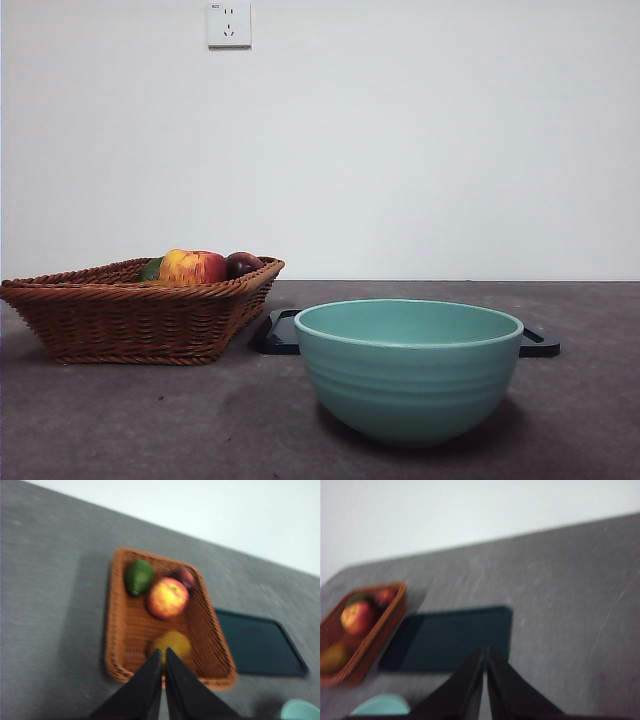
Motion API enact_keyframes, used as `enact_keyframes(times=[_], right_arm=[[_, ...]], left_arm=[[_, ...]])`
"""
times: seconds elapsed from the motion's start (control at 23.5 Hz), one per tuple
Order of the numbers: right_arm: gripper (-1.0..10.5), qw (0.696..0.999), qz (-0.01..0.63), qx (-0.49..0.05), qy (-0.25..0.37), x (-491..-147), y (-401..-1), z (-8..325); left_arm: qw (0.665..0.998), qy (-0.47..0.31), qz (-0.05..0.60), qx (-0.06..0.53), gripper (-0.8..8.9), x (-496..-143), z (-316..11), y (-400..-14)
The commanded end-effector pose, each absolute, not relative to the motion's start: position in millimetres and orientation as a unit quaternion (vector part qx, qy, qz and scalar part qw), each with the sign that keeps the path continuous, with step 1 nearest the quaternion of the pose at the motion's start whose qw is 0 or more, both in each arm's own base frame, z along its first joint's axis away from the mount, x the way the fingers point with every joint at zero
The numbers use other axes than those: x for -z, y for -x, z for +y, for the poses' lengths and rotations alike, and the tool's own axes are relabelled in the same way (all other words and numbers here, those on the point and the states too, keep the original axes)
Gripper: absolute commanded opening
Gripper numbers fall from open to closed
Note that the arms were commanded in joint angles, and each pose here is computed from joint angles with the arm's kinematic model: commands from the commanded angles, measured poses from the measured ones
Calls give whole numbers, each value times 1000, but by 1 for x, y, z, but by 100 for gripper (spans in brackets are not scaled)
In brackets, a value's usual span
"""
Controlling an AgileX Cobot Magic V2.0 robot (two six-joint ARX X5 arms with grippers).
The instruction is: Pick up the wifruite, put it on the bowl, pick up the plate, put it on desk
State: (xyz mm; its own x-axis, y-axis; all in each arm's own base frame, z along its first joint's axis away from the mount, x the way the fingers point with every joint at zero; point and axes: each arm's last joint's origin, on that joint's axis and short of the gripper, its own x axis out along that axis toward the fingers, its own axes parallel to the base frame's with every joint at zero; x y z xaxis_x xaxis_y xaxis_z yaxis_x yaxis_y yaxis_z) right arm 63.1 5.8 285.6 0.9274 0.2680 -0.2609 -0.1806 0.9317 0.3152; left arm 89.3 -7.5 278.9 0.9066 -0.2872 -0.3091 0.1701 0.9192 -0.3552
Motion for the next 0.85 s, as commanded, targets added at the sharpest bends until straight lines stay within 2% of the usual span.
enact_keyframes(times=[0.04, 0.38, 0.47, 0.72, 0.85], right_arm=[[5, 967, 178, -143, -114, -300, -63, 7], [5, 936, 272, -208, -83, -331, -69, 14], [5, 919, 310, -234, -65, -336, -72, 17], [5, 874, 387, -292, -29, -330, -77, 28], [5, 870, 390, -301, -25, -329, -78, 30]], left_arm=[[960, 131, 195, 154, 11, -293, -10, -94], [920, 101, 282, 252, 10, -310, -22, -105], [908, 85, 307, 274, 10, -312, -27, -106], [874, 47, 357, 327, 10, -311, -39, -101], [873, 46, 357, 330, 11, -311, -39, -101]])
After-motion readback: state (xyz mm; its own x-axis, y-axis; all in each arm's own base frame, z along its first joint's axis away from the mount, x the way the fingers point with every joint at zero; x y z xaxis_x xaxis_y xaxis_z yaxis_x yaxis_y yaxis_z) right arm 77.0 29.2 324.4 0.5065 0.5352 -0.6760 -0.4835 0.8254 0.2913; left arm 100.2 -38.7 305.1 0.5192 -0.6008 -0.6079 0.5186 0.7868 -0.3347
